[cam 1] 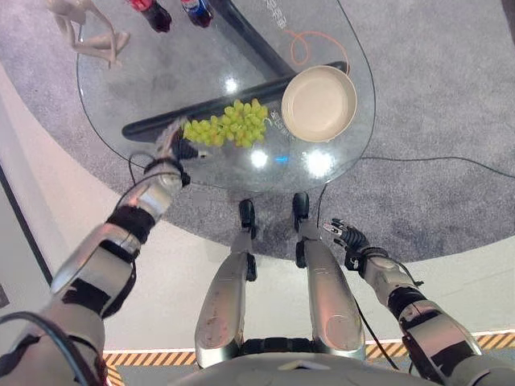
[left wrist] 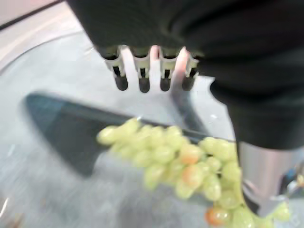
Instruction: Pick up fruits into the plate
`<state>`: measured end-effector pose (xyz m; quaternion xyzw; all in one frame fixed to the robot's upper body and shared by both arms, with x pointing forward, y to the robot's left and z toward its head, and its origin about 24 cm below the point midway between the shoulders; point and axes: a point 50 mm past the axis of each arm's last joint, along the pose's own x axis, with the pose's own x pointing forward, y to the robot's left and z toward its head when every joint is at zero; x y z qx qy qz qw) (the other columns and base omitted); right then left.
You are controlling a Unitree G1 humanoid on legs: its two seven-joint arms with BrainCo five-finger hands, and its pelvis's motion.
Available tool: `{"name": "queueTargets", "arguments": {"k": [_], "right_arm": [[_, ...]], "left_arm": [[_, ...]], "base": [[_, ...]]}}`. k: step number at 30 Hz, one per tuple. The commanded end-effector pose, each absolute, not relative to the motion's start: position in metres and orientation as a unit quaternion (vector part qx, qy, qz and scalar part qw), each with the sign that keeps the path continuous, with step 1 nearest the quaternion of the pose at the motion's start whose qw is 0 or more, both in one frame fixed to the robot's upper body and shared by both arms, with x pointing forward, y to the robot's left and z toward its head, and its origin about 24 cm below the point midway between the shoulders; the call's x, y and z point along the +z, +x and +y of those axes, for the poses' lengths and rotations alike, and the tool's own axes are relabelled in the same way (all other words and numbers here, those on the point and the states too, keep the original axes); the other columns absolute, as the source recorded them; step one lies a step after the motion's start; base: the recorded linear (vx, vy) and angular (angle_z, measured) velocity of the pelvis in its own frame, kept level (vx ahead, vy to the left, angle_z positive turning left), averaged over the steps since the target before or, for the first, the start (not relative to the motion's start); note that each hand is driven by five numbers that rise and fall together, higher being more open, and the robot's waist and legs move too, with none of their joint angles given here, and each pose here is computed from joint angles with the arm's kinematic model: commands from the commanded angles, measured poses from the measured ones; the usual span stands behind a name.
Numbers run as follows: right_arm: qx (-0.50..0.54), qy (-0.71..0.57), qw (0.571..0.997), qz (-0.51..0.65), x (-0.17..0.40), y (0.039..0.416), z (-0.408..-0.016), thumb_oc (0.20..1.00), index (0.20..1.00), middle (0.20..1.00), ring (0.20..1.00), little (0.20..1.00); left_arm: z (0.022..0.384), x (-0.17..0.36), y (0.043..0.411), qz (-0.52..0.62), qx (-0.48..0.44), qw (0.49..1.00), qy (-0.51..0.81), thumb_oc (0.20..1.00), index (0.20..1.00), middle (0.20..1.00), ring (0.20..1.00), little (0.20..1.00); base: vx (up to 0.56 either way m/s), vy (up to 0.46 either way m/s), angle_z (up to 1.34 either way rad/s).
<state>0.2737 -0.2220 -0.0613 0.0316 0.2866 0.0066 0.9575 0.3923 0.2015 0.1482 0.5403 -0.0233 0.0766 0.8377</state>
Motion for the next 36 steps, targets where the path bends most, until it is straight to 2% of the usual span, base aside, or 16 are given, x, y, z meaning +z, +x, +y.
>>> {"name": "queueTargets", "arguments": {"k": [1,9,20,26,27,29,36], "right_arm": [[0.012,0.061,0.961,0.268,-0.063,0.268,-0.215,1.000,1.000,1.000,1.000,1.000],[0.024,0.103,0.968,0.228,-0.055,0.273,-0.204,1.000,1.000,1.000,1.000,1.000],[0.026,0.163,0.972,0.169,-0.034,0.287,-0.190,1.000,1.000,1.000,1.000,1.000],[0.036,0.210,0.967,0.138,-0.025,0.289,-0.185,1.000,1.000,1.000,1.000,1.000],[0.037,0.213,0.967,0.136,-0.025,0.289,-0.184,1.000,1.000,1.000,1.000,1.000],[0.036,0.219,0.966,0.133,-0.024,0.288,-0.185,1.000,1.000,1.000,1.000,1.000],[0.041,0.235,0.964,0.117,-0.018,0.293,-0.183,1.000,1.000,1.000,1.000,1.000]], "left_arm": [[0.221,0.162,0.391,-0.022,0.139,0.765,0.629,1.000,1.000,1.000,1.000,1.000],[0.235,0.197,0.399,-0.045,0.240,0.703,0.668,1.000,1.000,1.000,1.000,1.000],[0.232,0.212,0.407,-0.015,0.251,0.643,0.724,1.000,1.000,1.000,1.000,1.000],[0.248,0.219,0.406,0.042,0.287,0.608,0.739,1.000,1.000,1.000,1.000,1.000],[0.250,0.218,0.406,0.049,0.287,0.607,0.739,0.956,0.956,0.956,0.956,0.956],[0.252,0.217,0.406,0.052,0.282,0.612,0.737,0.200,0.200,0.200,0.200,0.200],[0.256,0.218,0.406,0.065,0.285,0.606,0.739,0.200,0.200,0.200,0.200,0.200]], "base": [[0.00,0.000,0.00],[0.00,-0.015,-0.04],[-0.01,0.004,-0.03],[-0.01,0.017,-0.05],[0.00,0.000,0.00],[0.00,0.000,0.00],[0.00,0.009,-0.03]]}}
